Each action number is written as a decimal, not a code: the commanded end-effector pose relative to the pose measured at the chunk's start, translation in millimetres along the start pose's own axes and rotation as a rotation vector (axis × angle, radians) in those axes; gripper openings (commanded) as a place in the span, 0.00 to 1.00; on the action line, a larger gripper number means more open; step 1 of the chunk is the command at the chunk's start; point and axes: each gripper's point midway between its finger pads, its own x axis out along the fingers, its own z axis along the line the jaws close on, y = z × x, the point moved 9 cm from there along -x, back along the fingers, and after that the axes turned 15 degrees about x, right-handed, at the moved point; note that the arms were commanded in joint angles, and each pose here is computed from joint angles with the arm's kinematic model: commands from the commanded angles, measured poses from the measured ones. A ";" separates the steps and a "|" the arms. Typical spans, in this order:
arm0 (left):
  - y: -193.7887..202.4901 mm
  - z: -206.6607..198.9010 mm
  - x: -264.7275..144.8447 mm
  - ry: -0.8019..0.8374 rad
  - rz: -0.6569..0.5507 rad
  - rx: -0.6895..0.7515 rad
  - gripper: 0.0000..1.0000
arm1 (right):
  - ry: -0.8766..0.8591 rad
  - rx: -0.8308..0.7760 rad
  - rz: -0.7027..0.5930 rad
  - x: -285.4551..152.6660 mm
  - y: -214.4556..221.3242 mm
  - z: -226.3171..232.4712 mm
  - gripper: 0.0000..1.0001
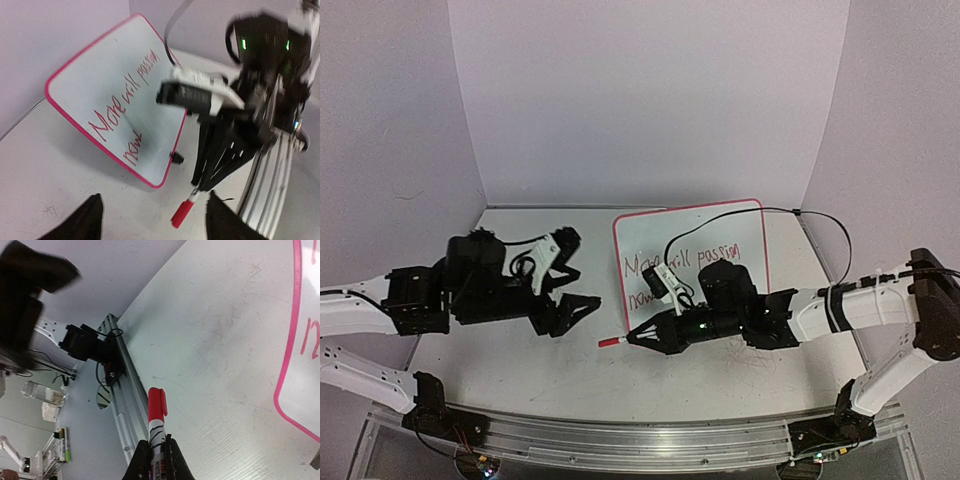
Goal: Write a sentence on the whiteboard
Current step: Insert the whiteboard marker without the cap into the pen cap, then put down the whiteboard marker at the center of the board, then reset both arms
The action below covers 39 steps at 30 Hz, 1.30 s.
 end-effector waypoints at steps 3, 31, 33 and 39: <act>-21.2 27.7 -53.4 -0.185 -0.217 -0.361 0.79 | 0.162 -0.198 -0.081 32.5 7.9 -15.4 0.00; -65.3 56.9 -80.0 -0.365 -0.310 -0.496 0.89 | 0.617 -0.207 -0.743 -176.4 -49.0 73.9 0.93; -76.6 63.9 -87.4 -0.415 -0.331 -0.483 0.90 | 0.622 -0.207 -0.860 -210.1 -56.7 93.4 0.97; -98.8 75.8 -94.1 -0.506 -0.341 -0.419 0.97 | 0.673 -0.222 -1.054 -264.7 -66.6 120.9 0.98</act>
